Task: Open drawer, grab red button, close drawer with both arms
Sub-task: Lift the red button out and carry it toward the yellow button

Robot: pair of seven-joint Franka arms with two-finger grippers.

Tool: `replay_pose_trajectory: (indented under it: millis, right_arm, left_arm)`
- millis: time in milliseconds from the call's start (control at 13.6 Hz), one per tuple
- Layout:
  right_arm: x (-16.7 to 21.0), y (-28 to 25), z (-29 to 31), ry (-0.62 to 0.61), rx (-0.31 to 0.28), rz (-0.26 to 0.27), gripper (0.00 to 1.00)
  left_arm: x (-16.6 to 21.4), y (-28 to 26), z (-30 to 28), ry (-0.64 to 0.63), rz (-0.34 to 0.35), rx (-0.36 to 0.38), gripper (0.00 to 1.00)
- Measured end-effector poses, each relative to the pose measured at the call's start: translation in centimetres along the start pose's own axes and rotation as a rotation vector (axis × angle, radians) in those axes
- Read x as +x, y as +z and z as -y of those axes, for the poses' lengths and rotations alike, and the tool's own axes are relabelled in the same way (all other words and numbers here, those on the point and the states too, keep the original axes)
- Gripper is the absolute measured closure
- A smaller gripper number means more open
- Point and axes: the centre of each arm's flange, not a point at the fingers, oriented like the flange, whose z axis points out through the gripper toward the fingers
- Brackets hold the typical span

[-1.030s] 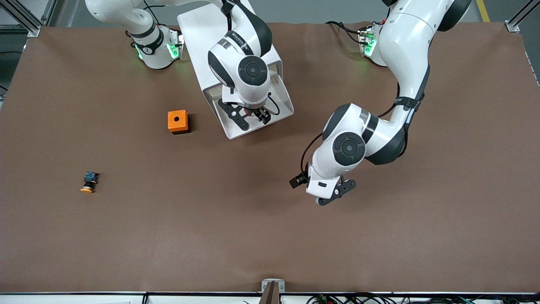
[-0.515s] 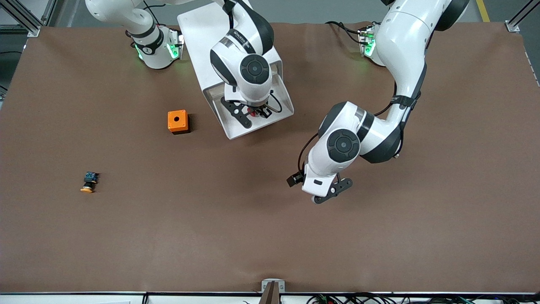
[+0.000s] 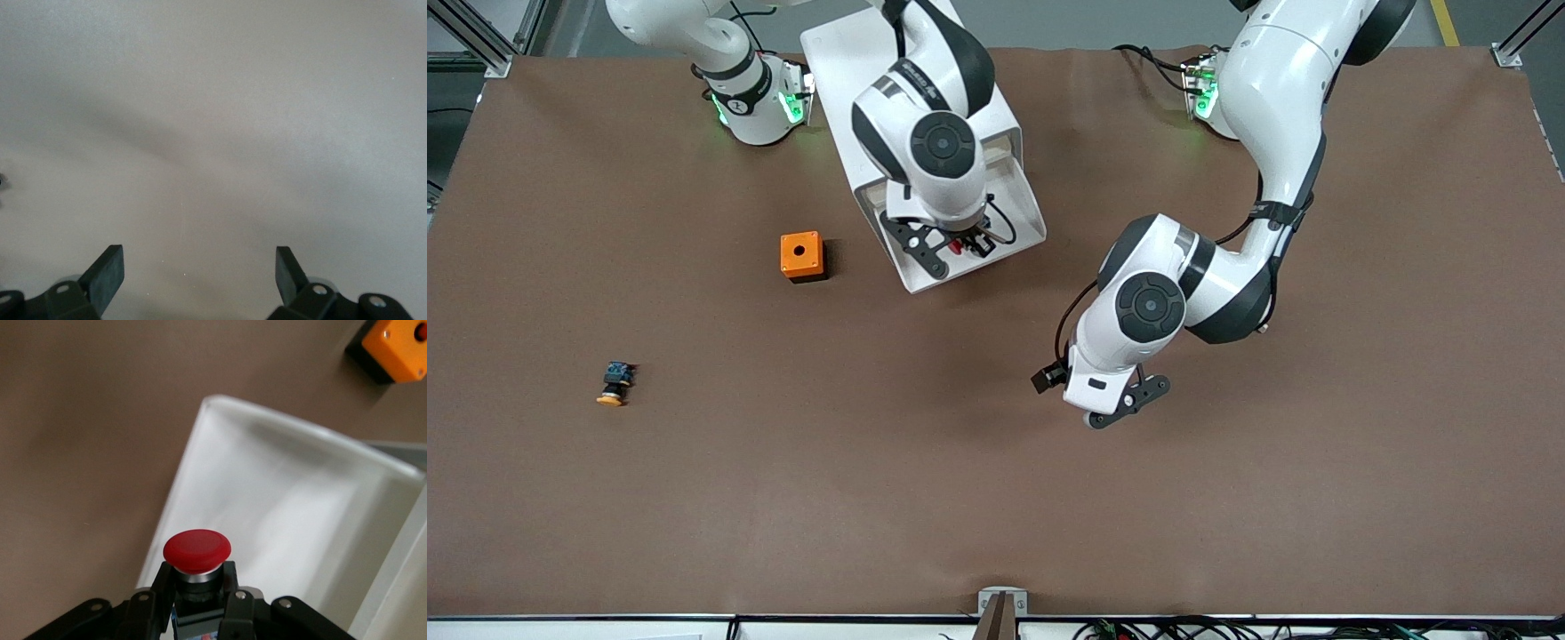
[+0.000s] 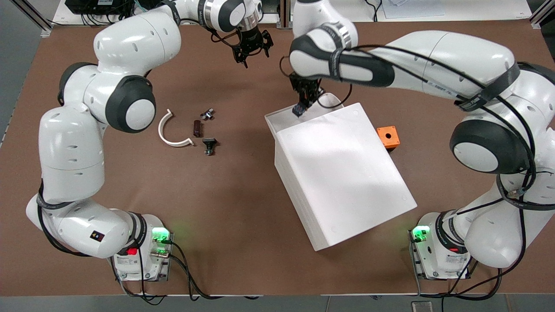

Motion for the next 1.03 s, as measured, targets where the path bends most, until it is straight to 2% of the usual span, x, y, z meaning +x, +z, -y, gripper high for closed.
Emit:
replay_pose_trajectory:
  millis: [147,441,662,809,1030]
  right_arm:
    - [4.6,-3.2,-0.2,-0.048,0.036,0.008,0.67]
    - [15.4,-3.8,-2.6,-0.227,0.023,0.013,0.67]
    - [25.2,-2.0,-6.0,-0.380,0.009,-0.012,0.67]
    - [31.1,0.0,-8.8,-0.486,-0.008,-0.052,0.67]
    - [37.5,2.8,-12.6,-0.593,-0.051,-0.088,0.67]
  left_arm:
    - [0.0,0.1,0.0,0.000,0.001,0.001,0.00]
    - [-0.1,0.3,0.1,0.001,0.003,0.005,0.00]
    - [-0.1,0.5,0.1,0.001,0.003,0.008,0.00]
    - [-0.1,0.5,0.1,0.001,0.004,0.009,0.00]
    - [-0.1,0.5,0.1,0.001,0.004,0.010,0.00]
